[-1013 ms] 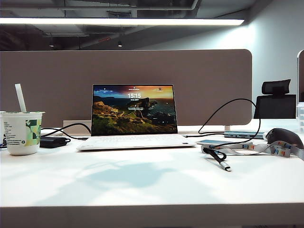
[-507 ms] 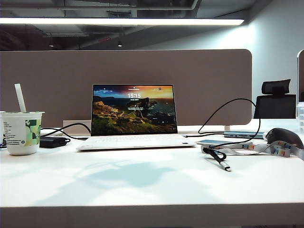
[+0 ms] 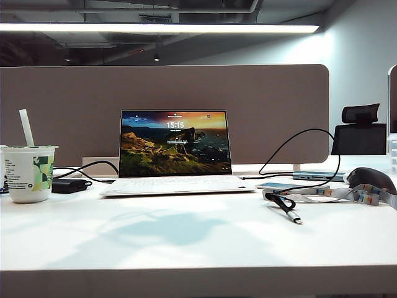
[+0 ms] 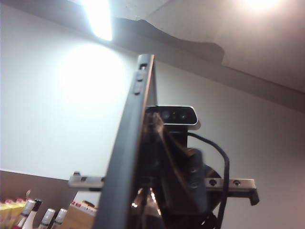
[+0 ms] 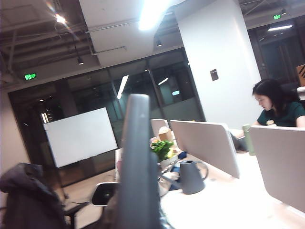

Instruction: Pick up the black phone, pick up the charger plug, insert the charger plug into the phone's charging port, and finally place the connected phone back on the desk.

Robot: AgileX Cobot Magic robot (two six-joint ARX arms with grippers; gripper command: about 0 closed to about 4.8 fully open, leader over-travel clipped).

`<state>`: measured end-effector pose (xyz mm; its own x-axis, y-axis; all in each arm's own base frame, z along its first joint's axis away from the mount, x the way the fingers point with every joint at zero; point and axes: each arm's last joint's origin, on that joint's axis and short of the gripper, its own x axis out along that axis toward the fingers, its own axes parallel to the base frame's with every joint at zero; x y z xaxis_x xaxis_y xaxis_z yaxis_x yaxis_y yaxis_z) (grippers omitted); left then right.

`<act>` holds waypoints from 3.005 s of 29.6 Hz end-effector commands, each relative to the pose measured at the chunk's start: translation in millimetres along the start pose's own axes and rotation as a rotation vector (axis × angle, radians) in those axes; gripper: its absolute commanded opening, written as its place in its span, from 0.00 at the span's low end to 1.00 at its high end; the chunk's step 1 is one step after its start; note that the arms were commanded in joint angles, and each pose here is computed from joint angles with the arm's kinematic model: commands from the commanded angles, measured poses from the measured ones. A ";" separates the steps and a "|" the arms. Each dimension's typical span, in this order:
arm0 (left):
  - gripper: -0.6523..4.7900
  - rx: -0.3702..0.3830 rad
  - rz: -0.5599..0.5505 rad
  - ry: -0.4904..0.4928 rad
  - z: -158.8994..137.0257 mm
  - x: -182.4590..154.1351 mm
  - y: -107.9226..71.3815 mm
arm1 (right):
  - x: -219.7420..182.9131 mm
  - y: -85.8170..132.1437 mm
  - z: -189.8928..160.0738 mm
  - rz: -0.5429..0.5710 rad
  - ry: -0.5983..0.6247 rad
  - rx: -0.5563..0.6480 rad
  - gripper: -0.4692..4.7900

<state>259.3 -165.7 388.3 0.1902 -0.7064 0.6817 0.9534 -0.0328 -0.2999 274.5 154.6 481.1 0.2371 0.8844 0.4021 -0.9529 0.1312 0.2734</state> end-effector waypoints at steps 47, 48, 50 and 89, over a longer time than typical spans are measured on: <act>0.11 0.183 0.091 0.894 2.2 -13.0 40.7 | -71.8 -10.9 5.1 -0.117 0.427 -0.247 1.00; 0.11 0.192 0.095 0.908 0.8 -14.7 41.0 | -73.2 -11.8 1.5 -0.126 0.450 -0.246 1.00; 0.11 0.209 0.092 0.934 -1.7 -17.7 41.1 | -74.4 -12.0 -6.3 -0.135 0.498 -0.252 1.00; 0.11 0.549 -0.006 1.392 -43.6 -30.5 0.4 | -41.1 -11.5 -121.4 -0.014 1.111 -0.327 1.00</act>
<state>246.0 -172.3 332.0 0.1187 -0.7876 -0.6046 0.9867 0.0253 0.1608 252.9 168.7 356.3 0.1054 0.7737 -0.6247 -0.9930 0.1150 -0.0250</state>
